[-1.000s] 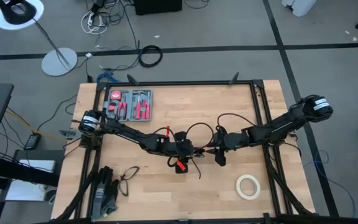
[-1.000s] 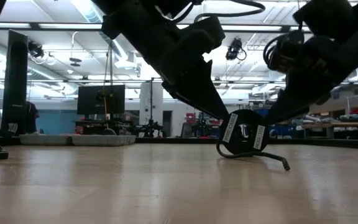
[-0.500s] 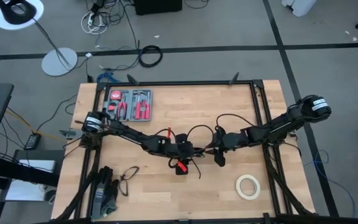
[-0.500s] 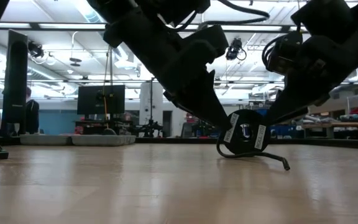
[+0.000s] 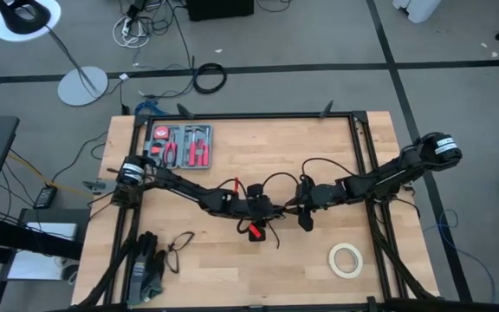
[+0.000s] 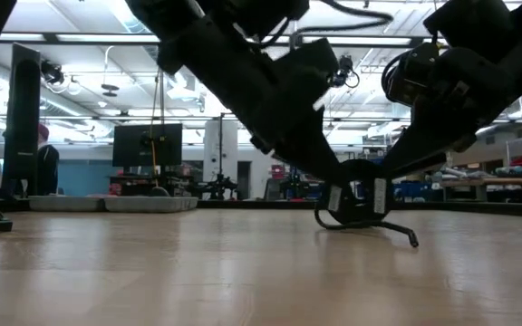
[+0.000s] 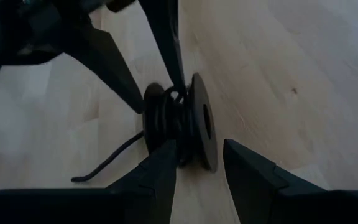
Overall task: Coil cords
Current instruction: Uncoil the black wire from the spool
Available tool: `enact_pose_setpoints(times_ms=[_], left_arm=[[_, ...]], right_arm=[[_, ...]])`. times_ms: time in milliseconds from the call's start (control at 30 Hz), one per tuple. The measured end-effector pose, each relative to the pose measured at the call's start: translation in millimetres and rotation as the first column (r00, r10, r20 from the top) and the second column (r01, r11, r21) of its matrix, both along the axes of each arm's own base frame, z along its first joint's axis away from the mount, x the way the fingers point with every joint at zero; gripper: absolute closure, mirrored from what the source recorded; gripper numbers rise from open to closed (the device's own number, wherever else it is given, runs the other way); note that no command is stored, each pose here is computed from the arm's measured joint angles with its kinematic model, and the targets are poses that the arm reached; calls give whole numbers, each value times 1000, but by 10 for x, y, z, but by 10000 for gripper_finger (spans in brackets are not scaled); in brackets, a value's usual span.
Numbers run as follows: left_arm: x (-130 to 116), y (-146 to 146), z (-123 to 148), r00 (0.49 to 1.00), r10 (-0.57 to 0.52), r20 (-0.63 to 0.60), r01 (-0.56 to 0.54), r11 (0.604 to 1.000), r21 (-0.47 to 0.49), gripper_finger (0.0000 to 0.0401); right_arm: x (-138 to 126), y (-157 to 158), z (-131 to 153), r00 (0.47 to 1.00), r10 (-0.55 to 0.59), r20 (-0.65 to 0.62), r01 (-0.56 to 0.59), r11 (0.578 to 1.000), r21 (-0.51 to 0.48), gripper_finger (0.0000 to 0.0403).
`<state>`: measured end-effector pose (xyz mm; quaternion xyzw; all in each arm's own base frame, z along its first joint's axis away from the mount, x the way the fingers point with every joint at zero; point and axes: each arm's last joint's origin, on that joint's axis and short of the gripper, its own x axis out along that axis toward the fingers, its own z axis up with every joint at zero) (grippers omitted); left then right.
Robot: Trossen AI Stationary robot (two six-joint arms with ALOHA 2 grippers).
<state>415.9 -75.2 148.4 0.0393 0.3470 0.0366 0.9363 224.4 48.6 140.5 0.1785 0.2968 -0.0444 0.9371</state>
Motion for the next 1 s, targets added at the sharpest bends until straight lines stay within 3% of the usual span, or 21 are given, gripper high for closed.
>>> enact_pose_setpoints(times_ms=[200, 767, 867, 1000], left_arm=[[53, -8, -159, 1000, 3, 6, -4, 1000, 6, 243], [114, 27, -88, 992, 63, 109, -66, 998, 23, 244], [106, 29, -99, 994, 62, 95, -65, 998, 26, 259], [99, 31, -109, 995, 62, 83, -65, 997, 29, 314]], right_arm=[[-3, -1, -5, 1000, 0, -6, 0, 1000, -1, 269], [-9, -2, -14, 1000, -8, -17, 9, 1000, 10, 269], [-10, -1, -14, 1000, -5, -18, 5, 1000, 13, 269], [-10, 0, -14, 1000, -4, -18, 4, 1000, 14, 269]])
